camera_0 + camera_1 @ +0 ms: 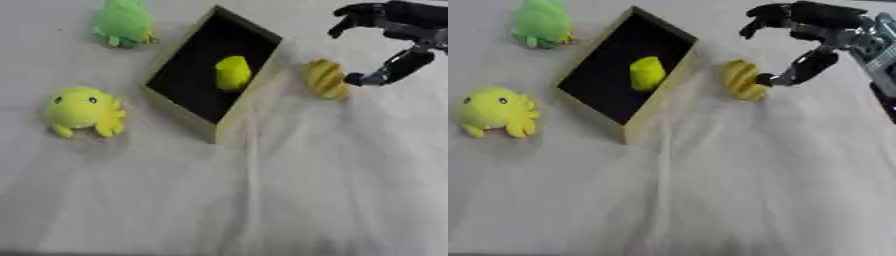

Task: Pick up objects on the table and place them in the box.

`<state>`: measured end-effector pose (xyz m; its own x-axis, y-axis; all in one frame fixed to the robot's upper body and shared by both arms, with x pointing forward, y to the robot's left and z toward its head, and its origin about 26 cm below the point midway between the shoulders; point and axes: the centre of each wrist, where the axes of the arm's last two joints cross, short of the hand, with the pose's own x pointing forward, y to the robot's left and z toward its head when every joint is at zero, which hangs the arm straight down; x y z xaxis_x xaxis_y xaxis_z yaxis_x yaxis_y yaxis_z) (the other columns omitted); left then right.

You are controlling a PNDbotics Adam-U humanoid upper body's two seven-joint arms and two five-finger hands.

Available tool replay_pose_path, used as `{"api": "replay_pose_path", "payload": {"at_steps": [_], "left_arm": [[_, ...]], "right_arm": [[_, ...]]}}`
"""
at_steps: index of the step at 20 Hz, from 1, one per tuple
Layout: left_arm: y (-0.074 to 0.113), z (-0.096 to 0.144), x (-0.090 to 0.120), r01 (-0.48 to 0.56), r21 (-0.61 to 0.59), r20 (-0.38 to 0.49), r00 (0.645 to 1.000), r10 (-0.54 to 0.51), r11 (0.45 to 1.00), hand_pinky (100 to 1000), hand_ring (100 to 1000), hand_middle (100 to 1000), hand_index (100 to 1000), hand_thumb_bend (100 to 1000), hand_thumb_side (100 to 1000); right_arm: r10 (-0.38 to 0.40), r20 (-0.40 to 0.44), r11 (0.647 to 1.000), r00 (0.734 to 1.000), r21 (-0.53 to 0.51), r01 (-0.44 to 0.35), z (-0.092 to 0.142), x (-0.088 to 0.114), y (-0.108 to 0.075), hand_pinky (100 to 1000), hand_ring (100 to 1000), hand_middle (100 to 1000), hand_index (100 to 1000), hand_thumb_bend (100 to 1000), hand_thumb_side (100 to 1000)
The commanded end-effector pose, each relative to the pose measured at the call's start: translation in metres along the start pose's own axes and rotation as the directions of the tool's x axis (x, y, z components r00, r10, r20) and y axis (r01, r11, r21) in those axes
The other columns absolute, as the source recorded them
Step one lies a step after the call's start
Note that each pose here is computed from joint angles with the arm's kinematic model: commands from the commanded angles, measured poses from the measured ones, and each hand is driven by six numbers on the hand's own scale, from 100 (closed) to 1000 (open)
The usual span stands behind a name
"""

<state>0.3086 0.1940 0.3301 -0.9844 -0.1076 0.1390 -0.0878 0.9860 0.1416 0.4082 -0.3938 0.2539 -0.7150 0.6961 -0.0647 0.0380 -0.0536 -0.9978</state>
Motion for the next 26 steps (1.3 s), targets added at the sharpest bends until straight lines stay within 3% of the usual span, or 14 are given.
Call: {"api": "replay_pose_path", "payload": {"at_steps": [1,13,16,19,26], "left_arm": [[0.004,-0.007,0.006,0.010,-0.012,0.030,1.000,-0.010,1.000,673,675,651,815,379,522],[0.003,-0.009,0.007,0.007,-0.012,0.037,0.999,-0.006,1.000,672,675,653,815,377,525],[0.003,-0.009,0.007,0.007,-0.012,0.035,0.999,-0.007,1.000,672,674,653,815,377,526],[0.003,-0.009,0.007,0.006,-0.012,0.035,0.999,-0.005,1.000,671,674,653,814,377,525],[0.002,-0.009,0.007,0.004,-0.015,0.036,0.999,-0.004,1.000,672,674,653,813,378,524]], "right_arm": [[0.037,-0.024,0.999,0.999,-0.008,-0.037,0.005,-0.006,-0.010,913,1000,741,881,393,396],[0.054,-0.049,0.998,0.997,0.045,-0.052,-0.002,-0.015,0.000,902,994,730,881,420,382],[0.074,-0.057,0.995,0.996,0.069,-0.070,-0.003,-0.018,0.007,897,981,693,866,418,376],[0.088,-0.056,0.993,0.995,0.081,-0.083,-0.004,-0.020,0.011,886,954,626,814,396,391],[0.093,-0.034,0.992,0.995,0.094,-0.090,-0.006,-0.019,0.015,849,866,488,674,317,336]]}}
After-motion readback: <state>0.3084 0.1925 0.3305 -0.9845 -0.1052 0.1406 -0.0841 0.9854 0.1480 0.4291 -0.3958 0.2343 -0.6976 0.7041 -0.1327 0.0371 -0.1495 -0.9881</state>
